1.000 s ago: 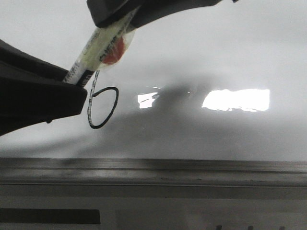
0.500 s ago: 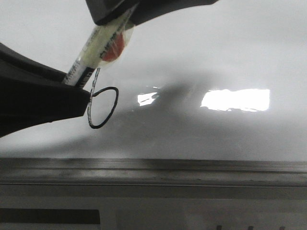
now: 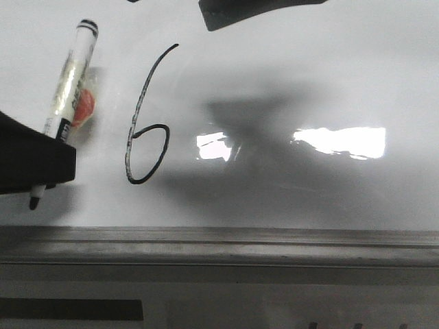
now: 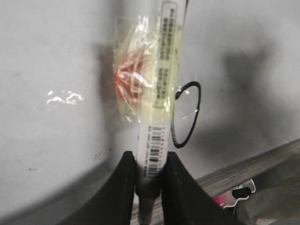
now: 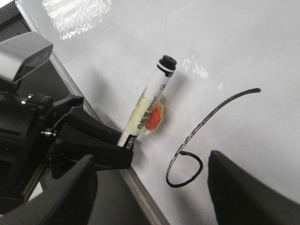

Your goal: Write number 6 on whiteboard

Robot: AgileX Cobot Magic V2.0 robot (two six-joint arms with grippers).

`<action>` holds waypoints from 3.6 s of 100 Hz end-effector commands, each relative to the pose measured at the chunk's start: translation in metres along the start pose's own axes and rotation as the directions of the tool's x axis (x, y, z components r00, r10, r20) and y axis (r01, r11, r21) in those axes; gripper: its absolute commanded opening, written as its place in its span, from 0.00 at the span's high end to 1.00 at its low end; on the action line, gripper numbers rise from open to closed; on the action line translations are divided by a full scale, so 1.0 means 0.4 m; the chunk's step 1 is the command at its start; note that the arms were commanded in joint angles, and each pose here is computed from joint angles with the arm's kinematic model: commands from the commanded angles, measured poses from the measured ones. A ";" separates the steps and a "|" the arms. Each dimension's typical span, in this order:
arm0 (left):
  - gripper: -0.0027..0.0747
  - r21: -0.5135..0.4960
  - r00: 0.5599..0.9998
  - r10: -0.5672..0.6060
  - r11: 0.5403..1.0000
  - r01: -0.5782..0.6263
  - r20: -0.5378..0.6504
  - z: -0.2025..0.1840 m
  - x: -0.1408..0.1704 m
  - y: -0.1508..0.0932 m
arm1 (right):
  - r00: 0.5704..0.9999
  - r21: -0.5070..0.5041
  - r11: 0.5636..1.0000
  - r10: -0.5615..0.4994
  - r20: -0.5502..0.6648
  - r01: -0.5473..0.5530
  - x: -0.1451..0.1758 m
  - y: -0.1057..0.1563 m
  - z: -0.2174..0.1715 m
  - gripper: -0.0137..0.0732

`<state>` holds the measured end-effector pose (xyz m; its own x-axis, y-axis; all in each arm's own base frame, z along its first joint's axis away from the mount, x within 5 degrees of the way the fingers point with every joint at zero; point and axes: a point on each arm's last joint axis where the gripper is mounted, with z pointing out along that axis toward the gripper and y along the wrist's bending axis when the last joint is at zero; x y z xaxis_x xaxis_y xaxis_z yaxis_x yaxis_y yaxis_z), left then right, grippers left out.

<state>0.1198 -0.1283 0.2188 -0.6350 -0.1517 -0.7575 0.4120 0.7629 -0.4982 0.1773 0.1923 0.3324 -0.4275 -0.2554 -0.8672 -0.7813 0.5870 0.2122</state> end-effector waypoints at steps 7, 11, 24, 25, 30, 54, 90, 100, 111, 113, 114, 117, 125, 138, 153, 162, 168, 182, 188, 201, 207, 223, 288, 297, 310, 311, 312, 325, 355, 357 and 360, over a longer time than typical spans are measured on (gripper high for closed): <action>0.99 -0.003 0.995 -0.059 0.998 0.060 0.078 0.011 -0.030 -0.008 | 0.997 0.011 1.000 0.001 0.078 -0.002 -0.035 0.003 -0.028 0.34; 0.99 -0.004 0.995 -0.059 0.998 0.059 0.080 0.012 -0.030 -0.007 | 0.997 0.007 1.000 0.001 0.072 -0.002 -0.034 0.004 -0.027 0.34; 0.77 -0.001 0.994 -0.054 0.998 0.055 0.100 0.012 -0.034 -0.008 | 0.998 0.003 1.000 0.003 0.067 -0.003 -0.032 0.005 -0.027 0.34; 0.73 -0.001 0.994 -0.054 0.998 0.055 0.099 0.012 -0.034 -0.008 | 0.998 0.003 1.000 0.003 0.067 -0.003 -0.032 0.005 -0.027 0.34; 0.57 -0.001 0.993 -0.054 0.998 0.055 0.102 0.012 -0.035 -0.008 | 0.998 0.003 1.000 0.003 0.067 -0.003 -0.033 0.005 -0.027 0.34; 0.35 0.000 0.995 -0.064 0.998 0.064 0.077 0.008 -0.030 -0.009 | 0.996 0.015 1.000 0.001 0.092 -0.002 -0.038 0.003 -0.033 0.34; 0.40 0.088 0.970 0.102 0.988 -0.124 0.220 -0.084 -0.070 -0.033 | 0.978 0.047 0.998 -0.045 0.204 0.036 -0.048 0.016 -0.137 0.93; 0.56 0.106 0.955 0.134 0.980 -0.166 0.265 -0.114 -0.077 -0.036 | 0.962 0.084 0.994 -0.084 0.260 0.064 -0.034 0.021 -0.185 0.91; 0.86 0.113 0.936 0.171 0.970 -0.214 0.308 -0.142 -0.074 -0.032 | 0.937 0.142 0.985 -0.140 0.320 0.099 -0.006 0.022 -0.232 0.91; 0.92 0.114 0.933 0.175 0.969 -0.220 0.315 -0.146 -0.074 -0.032 | 0.931 0.154 0.982 -0.156 0.331 0.110 0.001 0.023 -0.243 0.91; 0.94 0.116 0.931 0.174 0.969 -0.220 0.320 -0.148 -0.075 -0.032 | 0.928 0.158 0.981 -0.162 0.337 0.114 0.006 0.024 -0.250 0.91; 0.99 0.115 0.926 0.183 0.966 -0.232 0.330 -0.155 -0.073 -0.029 | 0.918 0.177 0.976 -0.186 0.351 0.130 0.016 0.025 -0.265 0.91; 0.99 0.122 0.919 0.179 0.965 -0.234 0.350 -0.168 -0.068 -0.024 | 0.889 0.218 0.962 -0.243 0.389 0.168 0.045 0.031 -0.308 0.91; 0.99 0.131 0.911 0.176 0.962 -0.239 0.373 -0.185 -0.055 -0.013 | 0.824 0.268 0.950 -0.277 0.495 0.159 0.107 0.038 -0.380 0.91; 0.99 0.140 0.887 0.199 0.950 -0.279 0.417 -0.211 -0.041 -0.002 | 0.777 0.305 0.939 -0.310 0.548 0.160 0.210 0.034 -0.416 0.91; 0.99 0.141 0.864 0.225 0.937 -0.318 0.451 -0.229 -0.032 0.003 | 0.776 0.305 0.939 -0.310 0.549 0.159 0.285 0.026 -0.410 0.91; 0.99 0.132 0.844 0.266 0.922 -0.363 0.465 -0.235 -0.022 0.009 | 0.773 0.306 0.939 -0.311 0.553 0.158 0.331 0.020 -0.404 0.91; 0.99 0.145 0.834 0.259 0.918 -0.369 0.487 -0.251 -0.013 0.014 | 0.760 0.316 0.937 -0.314 0.569 0.151 0.410 0.005 -0.386 0.92; 0.99 0.145 0.830 0.265 0.914 -0.378 0.492 -0.255 -0.012 0.014 | 0.751 0.324 0.935 -0.316 0.579 0.144 0.431 -0.001 -0.380 0.92; 0.99 0.147 0.831 0.258 0.917 -0.372 0.492 -0.255 -0.013 0.014 | 0.734 0.351 0.929 -0.321 0.599 0.120 0.444 -0.012 -0.373 0.92; 0.99 0.149 0.833 0.253 0.918 -0.367 0.491 -0.255 -0.013 0.014 | 0.729 0.356 0.927 -0.322 0.604 0.115 0.444 -0.014 -0.373 0.92; 0.99 0.149 0.833 0.253 0.918 -0.367 0.491 -0.255 -0.013 0.014 | 0.730 0.355 0.928 -0.322 0.603 0.116 0.445 -0.014 -0.373 0.92; 0.99 0.095 0.810 0.363 0.887 -0.452 0.461 -0.241 0.012 0.029 | 0.730 0.355 0.928 -0.322 0.603 0.116 0.445 -0.014 -0.373 0.92; 0.99 0.012 0.776 0.418 0.877 -0.480 0.473 -0.241 0.005 0.039 | 0.730 0.355 0.928 -0.322 0.603 0.116 0.445 -0.014 -0.373 0.92; 0.99 -0.147 0.712 0.516 0.845 -0.514 0.475 -0.245 -0.009 0.059 | 0.730 0.355 0.928 -0.322 0.603 0.116 0.445 -0.014 -0.373 0.92; 0.99 -0.161 0.712 0.517 0.847 -0.507 0.476 -0.247 -0.010 0.062 | 0.730 0.355 0.928 -0.322 0.603 0.116 0.445 -0.014 -0.373 0.92; 0.99 -0.163 0.717 0.509 0.853 -0.496 0.477 -0.247 -0.011 0.063 | 0.730 0.355 0.928 -0.322 0.603 0.116 0.445 -0.014 -0.373 0.92; 0.99 -0.273 0.744 0.475 0.880 -0.389 0.470 -0.271 -0.004 0.094 | 0.730 0.355 0.928 -0.322 0.603 0.116 0.445 -0.014 -0.373 0.92; 0.99 -0.581 0.695 0.550 0.780 -0.231 0.462 -0.303 0.049 0.164 | 0.730 0.355 0.928 -0.322 0.603 0.116 0.445 -0.014 -0.373 0.92; 0.99 -0.590 0.697 0.548 0.777 -0.219 0.462 -0.303 0.053 0.167 | 0.730 0.355 0.928 -0.322 0.603 0.116 0.445 -0.014 -0.373 0.92; 0.99 -0.596 0.709 0.534 0.778 -0.198 0.461 -0.300 0.062 0.175 | 0.730 0.355 0.928 -0.322 0.603 0.116 0.445 -0.014 -0.373 0.92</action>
<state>0.0566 -0.0068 0.2098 0.0105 0.0408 -0.9991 0.1160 0.9924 0.0417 0.0384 0.0348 0.2300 0.1349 0.0371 -0.9902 -0.6534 0.7545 -0.0608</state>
